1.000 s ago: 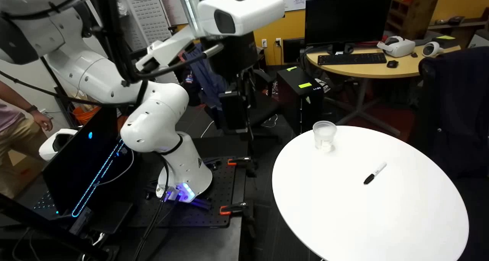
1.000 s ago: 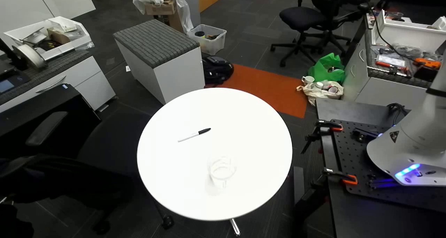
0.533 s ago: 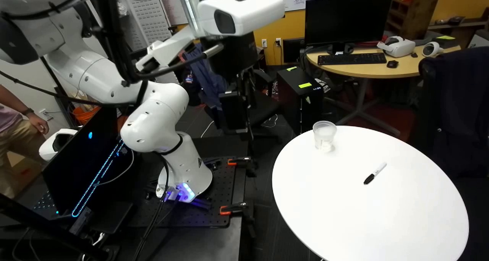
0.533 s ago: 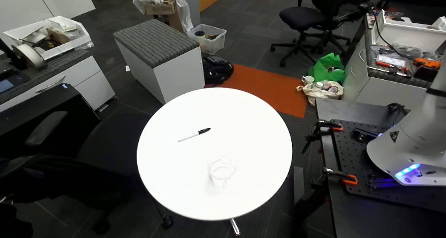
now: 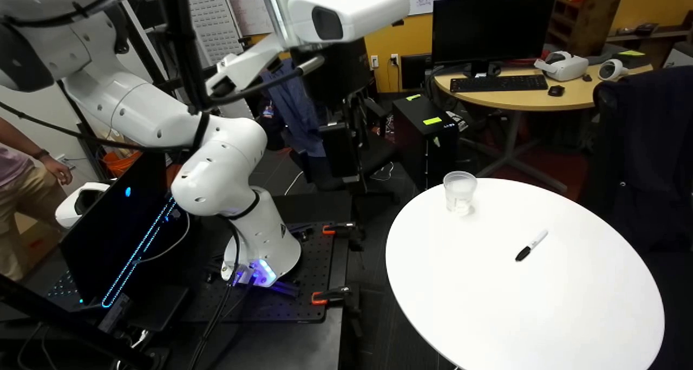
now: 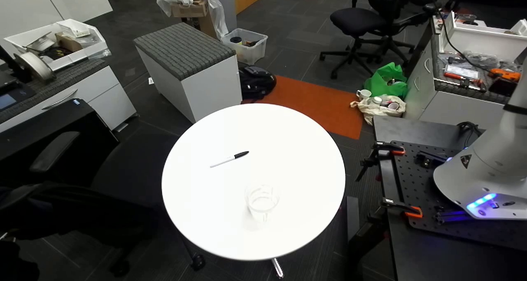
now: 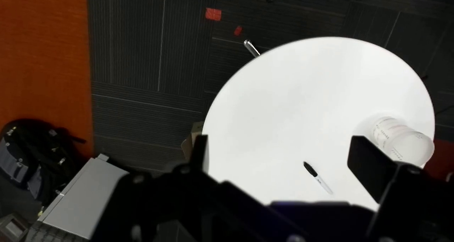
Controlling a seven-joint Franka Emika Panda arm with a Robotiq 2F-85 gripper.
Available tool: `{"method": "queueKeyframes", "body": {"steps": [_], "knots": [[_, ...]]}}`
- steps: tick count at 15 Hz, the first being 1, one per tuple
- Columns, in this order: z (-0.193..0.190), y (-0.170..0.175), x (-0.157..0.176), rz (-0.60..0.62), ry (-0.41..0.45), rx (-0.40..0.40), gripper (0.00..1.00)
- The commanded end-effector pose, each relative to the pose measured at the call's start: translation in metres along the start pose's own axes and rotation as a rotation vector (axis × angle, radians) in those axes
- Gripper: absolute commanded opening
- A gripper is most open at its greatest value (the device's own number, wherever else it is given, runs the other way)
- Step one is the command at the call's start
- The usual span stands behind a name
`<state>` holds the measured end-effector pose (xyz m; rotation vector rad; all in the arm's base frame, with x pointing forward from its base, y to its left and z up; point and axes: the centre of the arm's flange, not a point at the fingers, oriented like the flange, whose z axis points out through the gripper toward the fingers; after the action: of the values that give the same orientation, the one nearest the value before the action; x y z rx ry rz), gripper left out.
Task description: Move the cup to the right, place the pen inside the cup
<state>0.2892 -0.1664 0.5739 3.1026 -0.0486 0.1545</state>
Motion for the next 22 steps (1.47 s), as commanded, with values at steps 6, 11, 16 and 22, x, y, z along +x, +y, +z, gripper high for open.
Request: {"method": "queueKeyframes", "body": {"steps": [6,11,16,22], "knots": [[0.012,-0.037,0.05,-0.098,0.095,-0.039,1.0],[0.025,-0.067,0.076,-0.114,0.103,-0.026,1.0],[0.041,-0.102,0.09,-0.076,0.056,0.04,1.0],[0.063,-0.148,0.109,-0.08,0.059,0.021,1.0]]}}
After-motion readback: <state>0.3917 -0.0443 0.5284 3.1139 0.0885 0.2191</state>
